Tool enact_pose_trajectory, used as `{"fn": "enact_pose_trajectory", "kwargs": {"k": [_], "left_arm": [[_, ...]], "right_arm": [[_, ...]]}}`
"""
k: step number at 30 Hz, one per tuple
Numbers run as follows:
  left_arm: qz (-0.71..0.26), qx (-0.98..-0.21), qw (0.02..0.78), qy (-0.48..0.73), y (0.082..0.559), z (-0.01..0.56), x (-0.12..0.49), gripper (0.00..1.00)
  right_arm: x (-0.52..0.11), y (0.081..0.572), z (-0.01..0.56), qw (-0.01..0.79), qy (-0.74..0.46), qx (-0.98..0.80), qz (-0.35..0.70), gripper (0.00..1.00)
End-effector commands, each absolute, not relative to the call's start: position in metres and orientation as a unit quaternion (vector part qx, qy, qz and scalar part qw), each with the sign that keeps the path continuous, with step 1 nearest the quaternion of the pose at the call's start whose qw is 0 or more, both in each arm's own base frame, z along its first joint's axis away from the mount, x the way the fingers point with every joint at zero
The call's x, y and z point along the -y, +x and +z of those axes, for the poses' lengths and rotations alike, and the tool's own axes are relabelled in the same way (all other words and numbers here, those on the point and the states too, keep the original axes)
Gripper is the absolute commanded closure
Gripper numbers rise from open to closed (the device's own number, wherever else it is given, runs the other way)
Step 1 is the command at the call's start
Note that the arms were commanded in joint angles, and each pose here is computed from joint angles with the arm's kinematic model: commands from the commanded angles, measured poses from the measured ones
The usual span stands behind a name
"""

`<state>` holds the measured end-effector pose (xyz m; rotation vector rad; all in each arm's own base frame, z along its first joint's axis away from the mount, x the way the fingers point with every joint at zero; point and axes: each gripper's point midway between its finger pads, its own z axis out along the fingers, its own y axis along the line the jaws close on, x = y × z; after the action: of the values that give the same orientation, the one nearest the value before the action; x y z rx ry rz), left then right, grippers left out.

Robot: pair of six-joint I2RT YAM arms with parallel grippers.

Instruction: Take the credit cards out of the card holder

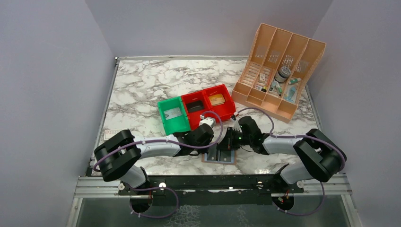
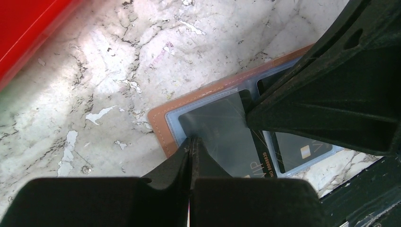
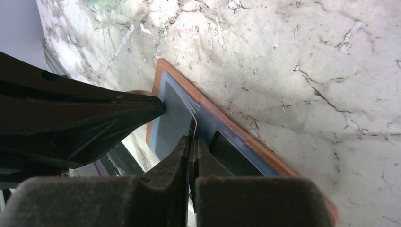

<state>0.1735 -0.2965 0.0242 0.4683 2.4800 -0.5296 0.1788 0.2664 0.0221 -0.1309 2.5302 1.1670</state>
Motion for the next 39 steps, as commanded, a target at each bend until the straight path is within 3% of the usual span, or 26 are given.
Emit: {"fn": "enact_pose_trajectory", "kwargs": {"k": [1,22,25,31,39], "left_arm": [[-0.186,-0.928,0.273,0.172,0.174,0.017,0.295,1.00],[-0.165,-0.931,0.285,0.158,0.179,0.015,0.283,1.00],[-0.164,-0.930,0.291,0.154,0.180,0.018,0.281,1.00],[-0.171,-0.925,0.310,0.141,0.184,0.032,0.277,1.00],[-0.255,-0.890,0.361,0.109,0.185,0.076,0.286,0.63]], "right_arm": [[-0.267,0.181,0.029,0.196,-0.050,-0.888,0.414,0.99],[-0.252,0.180,0.033,0.212,-0.066,-0.898,0.380,0.99],[-0.231,0.193,0.032,0.246,-0.027,-0.914,0.322,0.99],[-0.224,0.198,0.066,0.323,-0.028,-0.880,0.347,0.99],[-0.238,0.197,0.053,0.277,-0.059,-0.895,0.346,0.99]]}}
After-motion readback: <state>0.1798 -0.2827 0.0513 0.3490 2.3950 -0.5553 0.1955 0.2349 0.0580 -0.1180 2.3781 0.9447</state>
